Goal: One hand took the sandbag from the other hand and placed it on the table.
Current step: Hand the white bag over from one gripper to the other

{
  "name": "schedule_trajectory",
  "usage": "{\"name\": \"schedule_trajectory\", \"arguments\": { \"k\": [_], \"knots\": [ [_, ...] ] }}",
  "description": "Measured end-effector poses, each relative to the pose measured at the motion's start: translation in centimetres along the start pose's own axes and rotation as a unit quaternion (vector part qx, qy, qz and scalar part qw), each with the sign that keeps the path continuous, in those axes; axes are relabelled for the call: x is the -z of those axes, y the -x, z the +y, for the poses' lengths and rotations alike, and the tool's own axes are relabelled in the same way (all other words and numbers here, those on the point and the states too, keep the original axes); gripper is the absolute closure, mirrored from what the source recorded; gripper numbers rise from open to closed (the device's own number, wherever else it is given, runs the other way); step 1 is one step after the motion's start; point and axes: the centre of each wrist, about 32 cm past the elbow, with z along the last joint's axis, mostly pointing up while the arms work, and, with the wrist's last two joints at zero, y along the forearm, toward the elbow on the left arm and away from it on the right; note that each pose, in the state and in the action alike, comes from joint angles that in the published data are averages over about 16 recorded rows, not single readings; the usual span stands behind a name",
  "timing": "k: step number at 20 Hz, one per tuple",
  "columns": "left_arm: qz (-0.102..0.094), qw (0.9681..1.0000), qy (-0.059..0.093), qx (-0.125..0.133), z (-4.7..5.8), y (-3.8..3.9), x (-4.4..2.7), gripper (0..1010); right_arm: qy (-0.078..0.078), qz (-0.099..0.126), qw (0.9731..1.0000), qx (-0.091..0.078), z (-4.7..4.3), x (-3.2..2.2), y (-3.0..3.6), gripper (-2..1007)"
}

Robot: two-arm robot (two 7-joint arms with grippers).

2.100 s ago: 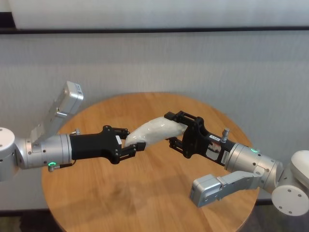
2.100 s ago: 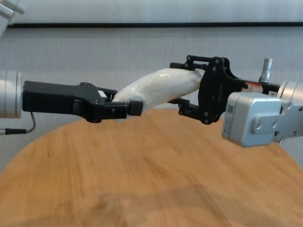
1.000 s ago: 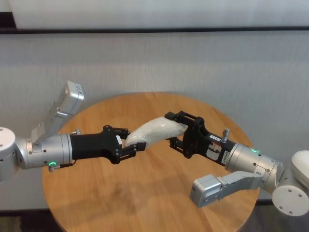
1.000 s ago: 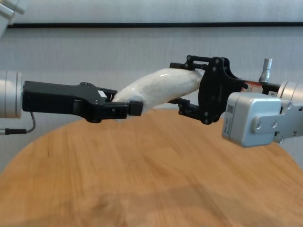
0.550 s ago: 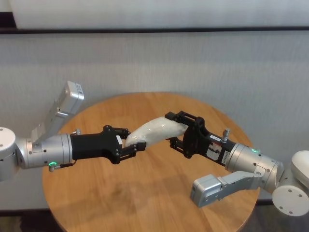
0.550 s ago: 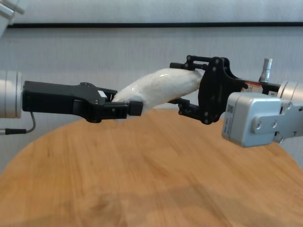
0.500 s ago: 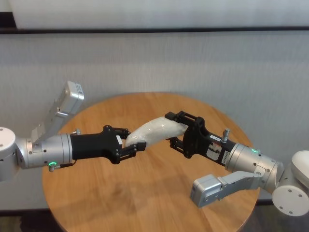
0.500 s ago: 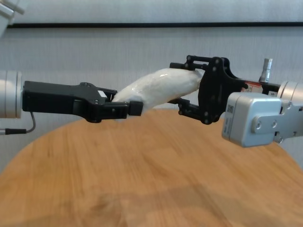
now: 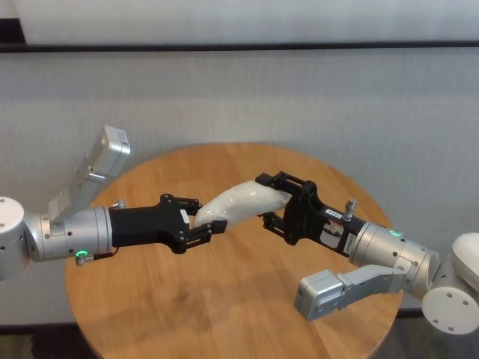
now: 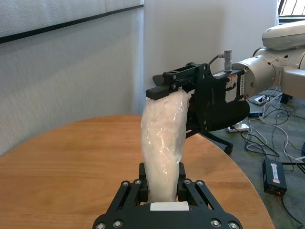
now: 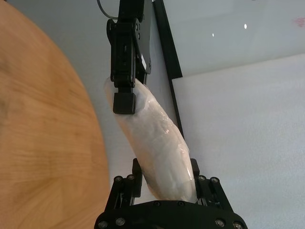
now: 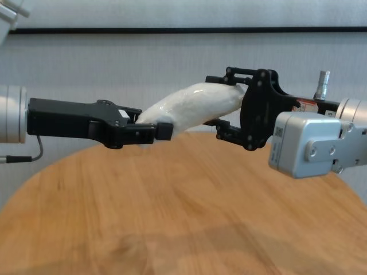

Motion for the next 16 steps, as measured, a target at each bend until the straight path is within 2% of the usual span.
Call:
{"name": "schedule_trajectory", "arguments": {
  "k": [8,16],
  "knots": [
    [0.0,1.0,0.0,0.0,0.0,0.0,0.0,579,0.0,0.0,1.0,0.0,0.0,0.0,0.0,462],
    [0.0,1.0,0.0,0.0,0.0,0.0,0.0,345,0.0,0.0,1.0,0.0,0.0,0.0,0.0,462]
  ]
}}
